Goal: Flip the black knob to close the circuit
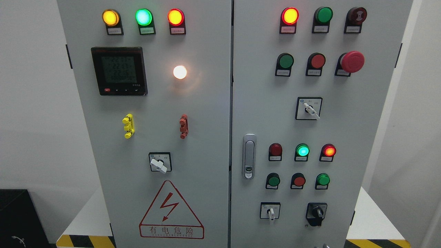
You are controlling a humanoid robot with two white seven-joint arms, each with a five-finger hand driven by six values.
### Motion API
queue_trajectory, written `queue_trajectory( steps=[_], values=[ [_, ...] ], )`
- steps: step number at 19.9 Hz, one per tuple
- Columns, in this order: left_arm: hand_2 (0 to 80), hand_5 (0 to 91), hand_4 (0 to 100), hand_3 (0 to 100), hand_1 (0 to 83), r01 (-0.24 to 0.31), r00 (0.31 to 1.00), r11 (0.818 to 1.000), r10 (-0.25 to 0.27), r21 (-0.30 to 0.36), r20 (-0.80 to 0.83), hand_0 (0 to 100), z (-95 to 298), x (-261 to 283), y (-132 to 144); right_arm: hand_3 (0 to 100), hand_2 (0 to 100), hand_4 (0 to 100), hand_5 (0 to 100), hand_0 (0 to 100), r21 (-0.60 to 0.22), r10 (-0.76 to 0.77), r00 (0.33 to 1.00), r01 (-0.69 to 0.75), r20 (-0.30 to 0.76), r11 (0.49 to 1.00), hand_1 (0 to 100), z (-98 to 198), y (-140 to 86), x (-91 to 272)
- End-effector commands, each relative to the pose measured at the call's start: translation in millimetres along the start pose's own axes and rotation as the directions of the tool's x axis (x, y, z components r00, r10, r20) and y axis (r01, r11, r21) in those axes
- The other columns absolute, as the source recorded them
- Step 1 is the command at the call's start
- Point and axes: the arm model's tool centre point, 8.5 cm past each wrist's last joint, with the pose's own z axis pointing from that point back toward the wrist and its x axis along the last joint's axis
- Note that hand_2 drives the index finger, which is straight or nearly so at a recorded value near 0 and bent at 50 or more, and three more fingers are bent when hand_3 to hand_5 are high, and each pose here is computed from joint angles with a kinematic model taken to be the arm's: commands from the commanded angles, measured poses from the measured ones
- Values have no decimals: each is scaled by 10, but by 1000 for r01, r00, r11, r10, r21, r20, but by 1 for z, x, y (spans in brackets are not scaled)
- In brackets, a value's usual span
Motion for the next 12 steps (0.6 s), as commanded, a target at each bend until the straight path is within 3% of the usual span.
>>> queue_trajectory(
  steps=[1, 12],
  values=[
    [0, 0, 0, 0, 0, 44, 999, 999, -44, -8, -19, 0, 2, -7, -1, 0, 0, 0, 0, 0, -16, -53, 997, 52, -62, 999, 64, 17, 0, -24],
    [0, 0, 0, 0, 0, 44, 999, 999, -44, -8, -17, 0, 2, -7, -1, 0, 0, 0, 0, 0, -25, -64, 996, 63, -69, 998, 49, 40, 2, -29]
  ],
)
